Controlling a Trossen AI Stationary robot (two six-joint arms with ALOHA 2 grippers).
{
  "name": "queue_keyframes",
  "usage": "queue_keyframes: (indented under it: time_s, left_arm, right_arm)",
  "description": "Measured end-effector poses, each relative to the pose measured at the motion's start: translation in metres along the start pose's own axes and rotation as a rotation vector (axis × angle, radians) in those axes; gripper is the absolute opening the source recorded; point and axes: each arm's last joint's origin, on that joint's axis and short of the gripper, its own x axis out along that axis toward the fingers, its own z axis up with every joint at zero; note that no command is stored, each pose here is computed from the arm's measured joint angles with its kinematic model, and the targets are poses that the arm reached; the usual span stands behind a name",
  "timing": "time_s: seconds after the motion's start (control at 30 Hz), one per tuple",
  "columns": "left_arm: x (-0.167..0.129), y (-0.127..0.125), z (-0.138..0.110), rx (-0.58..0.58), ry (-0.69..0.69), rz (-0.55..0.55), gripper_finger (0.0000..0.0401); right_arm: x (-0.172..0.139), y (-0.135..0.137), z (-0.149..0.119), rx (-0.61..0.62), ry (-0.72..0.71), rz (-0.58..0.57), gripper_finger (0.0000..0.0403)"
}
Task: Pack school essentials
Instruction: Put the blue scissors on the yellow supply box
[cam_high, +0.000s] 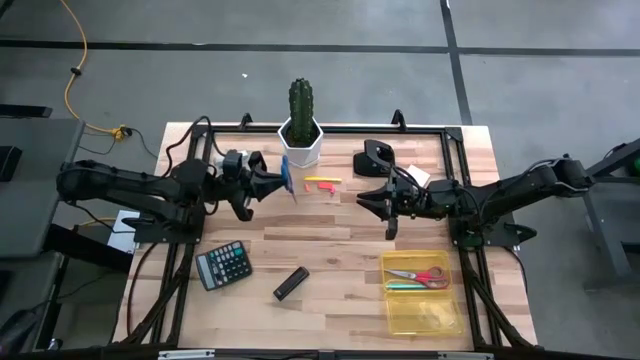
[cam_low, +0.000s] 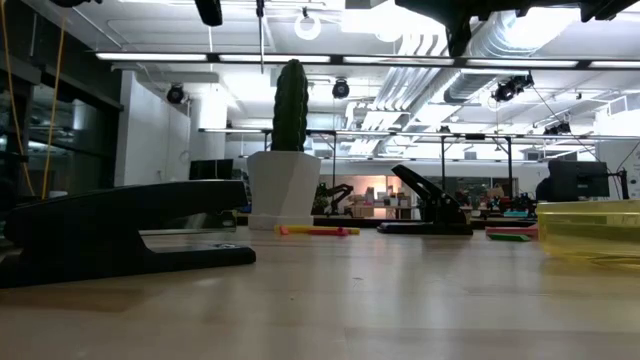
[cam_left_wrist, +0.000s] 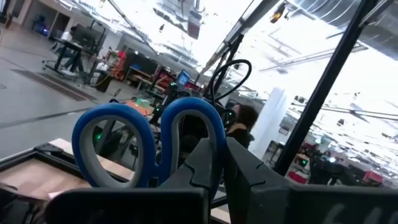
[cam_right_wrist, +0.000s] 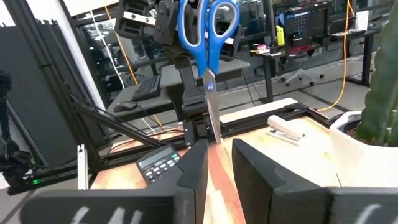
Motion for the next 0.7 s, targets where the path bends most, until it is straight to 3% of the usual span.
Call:
queue_keyframes:
  time_s: [0.47,0.7]
  left_arm:
    - [0.001,0.002,-0.002,-0.006,0.011,0.016,0.0001]
    - [0.02,0.005,-0.011,-0.02,0.039,0.021,0.0001]
  right_arm:
    - [0.003,0.003,0.002,0.096,0.063,0.031,0.0067]
    - [0.035,0.007,0.015,-0.035,0.24,-0.03,0.0067]
